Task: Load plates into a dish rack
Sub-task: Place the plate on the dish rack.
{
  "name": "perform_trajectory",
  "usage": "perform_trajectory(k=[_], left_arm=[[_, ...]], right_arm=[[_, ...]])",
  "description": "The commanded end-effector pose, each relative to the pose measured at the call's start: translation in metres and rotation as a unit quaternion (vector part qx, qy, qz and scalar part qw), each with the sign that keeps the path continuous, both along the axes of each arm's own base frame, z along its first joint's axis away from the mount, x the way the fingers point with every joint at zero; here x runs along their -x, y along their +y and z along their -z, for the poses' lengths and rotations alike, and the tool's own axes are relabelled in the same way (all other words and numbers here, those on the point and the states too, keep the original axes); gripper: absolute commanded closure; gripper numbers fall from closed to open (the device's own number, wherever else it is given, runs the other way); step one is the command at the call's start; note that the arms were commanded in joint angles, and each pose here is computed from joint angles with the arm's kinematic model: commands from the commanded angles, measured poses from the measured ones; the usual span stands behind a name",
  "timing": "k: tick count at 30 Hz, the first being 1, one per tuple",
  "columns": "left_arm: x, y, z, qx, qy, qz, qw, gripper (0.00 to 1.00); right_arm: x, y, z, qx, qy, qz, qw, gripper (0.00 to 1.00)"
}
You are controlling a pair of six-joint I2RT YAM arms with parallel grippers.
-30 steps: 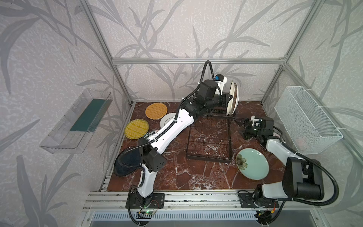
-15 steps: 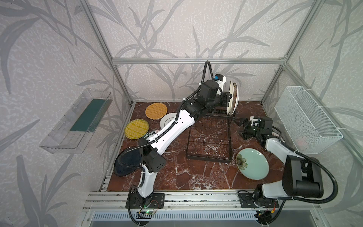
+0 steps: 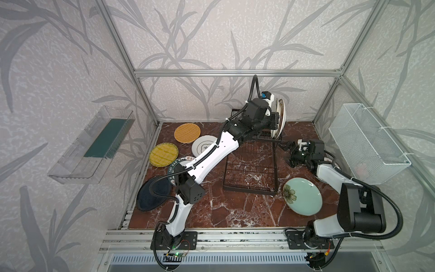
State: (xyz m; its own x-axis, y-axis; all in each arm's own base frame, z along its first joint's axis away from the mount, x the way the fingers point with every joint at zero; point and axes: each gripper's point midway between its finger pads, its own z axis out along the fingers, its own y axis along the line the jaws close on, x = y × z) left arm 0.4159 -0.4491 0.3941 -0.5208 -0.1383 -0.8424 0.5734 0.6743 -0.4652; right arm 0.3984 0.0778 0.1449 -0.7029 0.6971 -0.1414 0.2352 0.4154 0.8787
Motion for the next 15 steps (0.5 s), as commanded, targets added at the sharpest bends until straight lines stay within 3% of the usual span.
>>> perform_trajectory(k=[1,15], left_arm=[[-0.001,0.009,-0.056,0.035,-0.074,-0.025,0.996,1.00],[0.000,0.005,-0.057,0.024,-0.093,-0.041,0.995,1.00]], right_arm=[[-0.005,0.003,-0.006,0.005,-0.008,-0.009,1.000,0.01],[-0.013,0.012,0.011,-0.011,0.015,-0.018,1.000,0.01]])
